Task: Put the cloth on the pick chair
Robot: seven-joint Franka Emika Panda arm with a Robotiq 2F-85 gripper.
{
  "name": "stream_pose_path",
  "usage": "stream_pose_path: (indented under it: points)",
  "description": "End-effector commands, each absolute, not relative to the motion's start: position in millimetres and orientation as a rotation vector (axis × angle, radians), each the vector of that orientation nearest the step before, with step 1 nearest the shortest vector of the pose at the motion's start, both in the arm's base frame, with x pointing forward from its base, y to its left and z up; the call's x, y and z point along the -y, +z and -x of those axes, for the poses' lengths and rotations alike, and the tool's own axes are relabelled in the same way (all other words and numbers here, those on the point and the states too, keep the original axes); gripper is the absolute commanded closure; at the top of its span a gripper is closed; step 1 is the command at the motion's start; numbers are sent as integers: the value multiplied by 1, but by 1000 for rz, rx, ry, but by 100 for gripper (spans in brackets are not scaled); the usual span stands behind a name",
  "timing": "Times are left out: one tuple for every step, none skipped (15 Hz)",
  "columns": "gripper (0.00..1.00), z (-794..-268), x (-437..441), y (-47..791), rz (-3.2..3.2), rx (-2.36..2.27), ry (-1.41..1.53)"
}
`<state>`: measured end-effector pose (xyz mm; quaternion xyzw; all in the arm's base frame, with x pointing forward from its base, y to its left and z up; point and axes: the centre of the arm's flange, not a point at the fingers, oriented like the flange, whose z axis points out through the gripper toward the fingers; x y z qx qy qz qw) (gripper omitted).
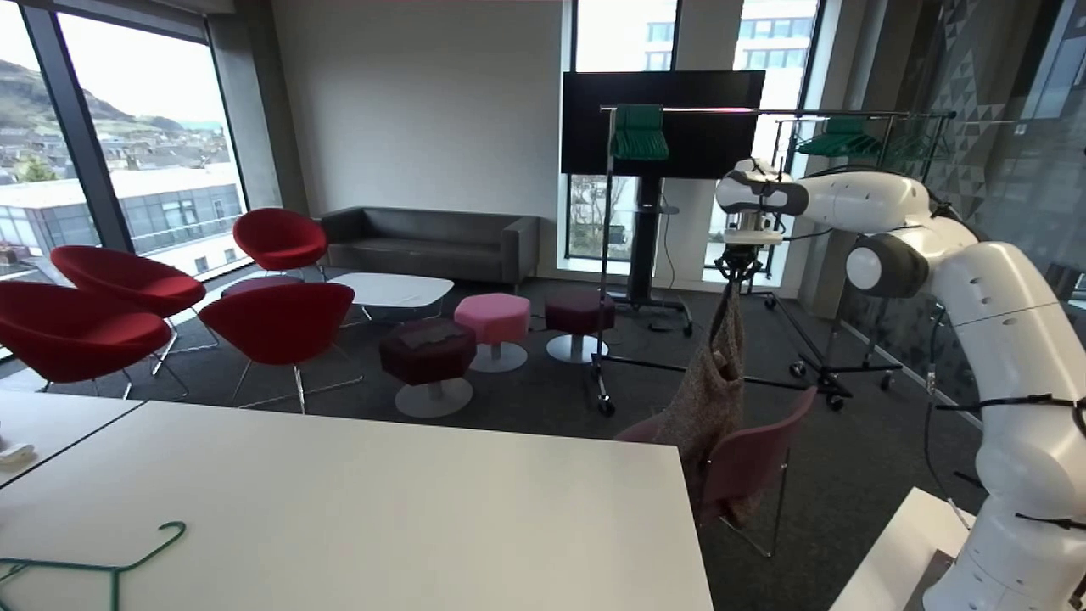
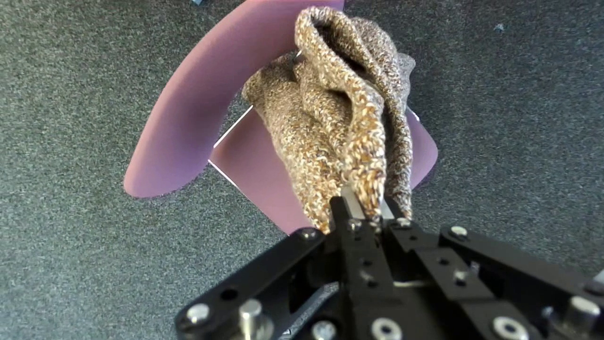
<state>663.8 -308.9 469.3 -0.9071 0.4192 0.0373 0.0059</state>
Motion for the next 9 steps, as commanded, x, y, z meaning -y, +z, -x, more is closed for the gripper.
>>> stream_pose_path:
  points:
    - [99,-651,312,466,2812,-1267,126]
    - [99,-644,305,463,2826,-1227,120]
    - [99,-639,300,461,2837,-1198,104]
    - [99,-634,294,458,2860,-1154,107]
    - [99,-630,288,453,2880,-1109,110]
    - [99,-627,282,445,2918,-1043,105]
    - [99,-625,278,438,2928,-1020,103]
    - [99,-623,273,429,2925,-1015,97]
    - [99,-619,268,420,2922,-994,112]
